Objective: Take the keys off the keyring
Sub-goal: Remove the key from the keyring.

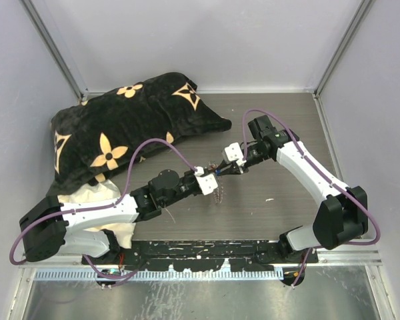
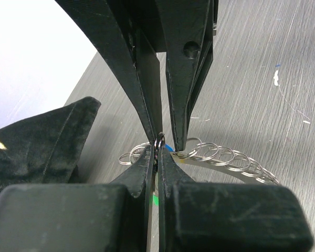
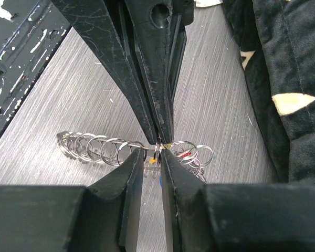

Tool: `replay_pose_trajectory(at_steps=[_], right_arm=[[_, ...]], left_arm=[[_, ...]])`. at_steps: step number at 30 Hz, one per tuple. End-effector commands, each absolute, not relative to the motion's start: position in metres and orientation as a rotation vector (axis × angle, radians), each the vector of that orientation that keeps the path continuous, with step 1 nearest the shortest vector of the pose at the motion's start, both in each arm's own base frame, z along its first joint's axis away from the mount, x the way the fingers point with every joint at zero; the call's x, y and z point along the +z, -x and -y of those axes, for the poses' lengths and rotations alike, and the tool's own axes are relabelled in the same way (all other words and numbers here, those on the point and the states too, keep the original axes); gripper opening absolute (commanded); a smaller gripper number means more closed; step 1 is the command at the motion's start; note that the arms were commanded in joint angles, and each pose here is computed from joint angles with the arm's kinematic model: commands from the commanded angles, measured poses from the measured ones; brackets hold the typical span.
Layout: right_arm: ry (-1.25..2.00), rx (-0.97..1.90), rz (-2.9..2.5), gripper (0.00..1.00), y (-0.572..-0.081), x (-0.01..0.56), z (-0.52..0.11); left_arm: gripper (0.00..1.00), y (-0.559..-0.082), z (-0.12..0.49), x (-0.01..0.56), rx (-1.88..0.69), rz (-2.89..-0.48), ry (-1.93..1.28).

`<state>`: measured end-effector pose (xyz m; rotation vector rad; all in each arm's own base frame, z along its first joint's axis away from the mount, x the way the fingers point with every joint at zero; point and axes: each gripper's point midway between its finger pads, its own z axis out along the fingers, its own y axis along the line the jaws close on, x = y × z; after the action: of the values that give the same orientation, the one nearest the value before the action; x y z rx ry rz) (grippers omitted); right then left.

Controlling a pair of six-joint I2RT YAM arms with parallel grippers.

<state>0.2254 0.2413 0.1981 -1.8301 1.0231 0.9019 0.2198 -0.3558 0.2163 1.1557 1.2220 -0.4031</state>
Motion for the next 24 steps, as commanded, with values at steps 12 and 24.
replay_pose_trajectory(at_steps=[12,24], right_arm=[[1.814,0.867,-0.986,0.01,-0.224,0.217,-0.244],[1.705,0.959,-0.951,0.01,-0.215,0.239,-0.240]], left_arm=[[0.00,-0.223,0.361,0.271,-0.443,-1.136,-1.028],[0.51,-0.200,0.323,0.296,-0.662,-1.217,-0.777]])
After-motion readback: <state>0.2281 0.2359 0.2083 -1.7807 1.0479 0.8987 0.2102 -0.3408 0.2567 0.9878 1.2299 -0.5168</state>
